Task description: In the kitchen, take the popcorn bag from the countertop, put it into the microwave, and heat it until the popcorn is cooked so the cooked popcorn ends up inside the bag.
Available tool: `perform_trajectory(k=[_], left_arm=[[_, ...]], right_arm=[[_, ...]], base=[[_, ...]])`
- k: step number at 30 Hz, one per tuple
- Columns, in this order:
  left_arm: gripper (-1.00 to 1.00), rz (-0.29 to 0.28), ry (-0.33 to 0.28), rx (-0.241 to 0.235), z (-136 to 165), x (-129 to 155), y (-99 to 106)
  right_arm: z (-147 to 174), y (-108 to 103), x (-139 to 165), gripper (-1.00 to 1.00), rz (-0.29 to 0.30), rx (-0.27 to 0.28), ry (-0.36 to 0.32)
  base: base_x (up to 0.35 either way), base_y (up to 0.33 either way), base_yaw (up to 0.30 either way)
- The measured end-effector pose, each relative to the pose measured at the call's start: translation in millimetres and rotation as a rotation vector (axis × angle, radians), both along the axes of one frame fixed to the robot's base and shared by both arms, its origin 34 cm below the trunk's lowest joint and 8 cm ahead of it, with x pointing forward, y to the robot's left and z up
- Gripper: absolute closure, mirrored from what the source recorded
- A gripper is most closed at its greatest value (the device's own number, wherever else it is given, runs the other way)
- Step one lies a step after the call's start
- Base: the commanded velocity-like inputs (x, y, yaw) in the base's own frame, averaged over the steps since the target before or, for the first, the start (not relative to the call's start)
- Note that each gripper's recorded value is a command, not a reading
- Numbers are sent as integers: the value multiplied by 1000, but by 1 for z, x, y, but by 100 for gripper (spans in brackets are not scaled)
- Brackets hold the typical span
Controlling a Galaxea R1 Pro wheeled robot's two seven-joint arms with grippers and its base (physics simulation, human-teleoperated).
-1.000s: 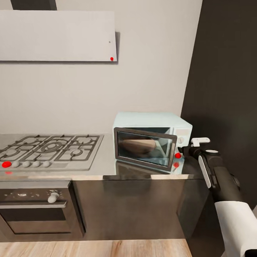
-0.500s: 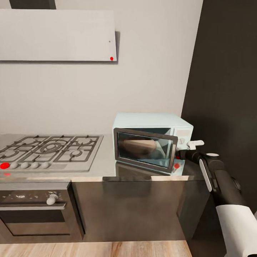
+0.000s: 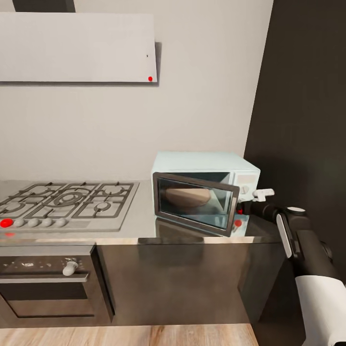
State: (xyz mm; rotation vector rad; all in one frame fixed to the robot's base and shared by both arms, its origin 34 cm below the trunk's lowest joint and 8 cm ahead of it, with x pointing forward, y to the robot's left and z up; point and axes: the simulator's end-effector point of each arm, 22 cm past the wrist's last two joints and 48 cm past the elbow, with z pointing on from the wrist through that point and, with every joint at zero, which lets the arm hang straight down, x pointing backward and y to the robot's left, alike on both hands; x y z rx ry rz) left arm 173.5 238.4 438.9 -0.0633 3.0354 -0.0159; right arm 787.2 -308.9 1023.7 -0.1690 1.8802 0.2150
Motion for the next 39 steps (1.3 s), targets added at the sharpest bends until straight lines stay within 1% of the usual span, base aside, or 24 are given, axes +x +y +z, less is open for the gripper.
perform_trajectory(k=[4, 6, 8, 11, 21, 26, 29, 34, 39], left_arm=[[-100, 0, 0, 0, 0, 0, 0], [-100, 0, 0, 0, 0, 0, 0], [-100, -1, 0, -1, 0, 0, -1], [-100, -1, 0, -1, 0, 0, -1], [-100, 0, 1, 0, 0, 0, -1], [-100, 0, 0, 1, 0, 0, 0], [-100, 0, 0, 1, 0, 0, 0], [-100, 1, -1, 0, 0, 1, 0], [-100, 2, -1, 0, 0, 1, -1]], right_arm=[[2, 6, -2, -100, 32, 20, -1], [1, 9, -3, -100, 41, 19, 0], [-7, 47, -5, -100, 128, -24, 22], [-7, 47, -5, -100, 128, -27, 23], [-8, 48, -4, -100, 129, -32, 24], [-10, 54, -5, -100, 139, -25, 27], [-20, 57, -4, -100, 144, -13, 50], [-22, 58, -3, -100, 147, -13, 43], [-22, 58, -3, -100, 148, -12, 42]], base=[[0, 0, 0], [0, 0, 0], [0, 0, 0], [-100, 0, 0], [-288, 0, 0], [-31, 0, 0], [-1, 0, 0], [0, 21, 0], [0, 128, 0]])
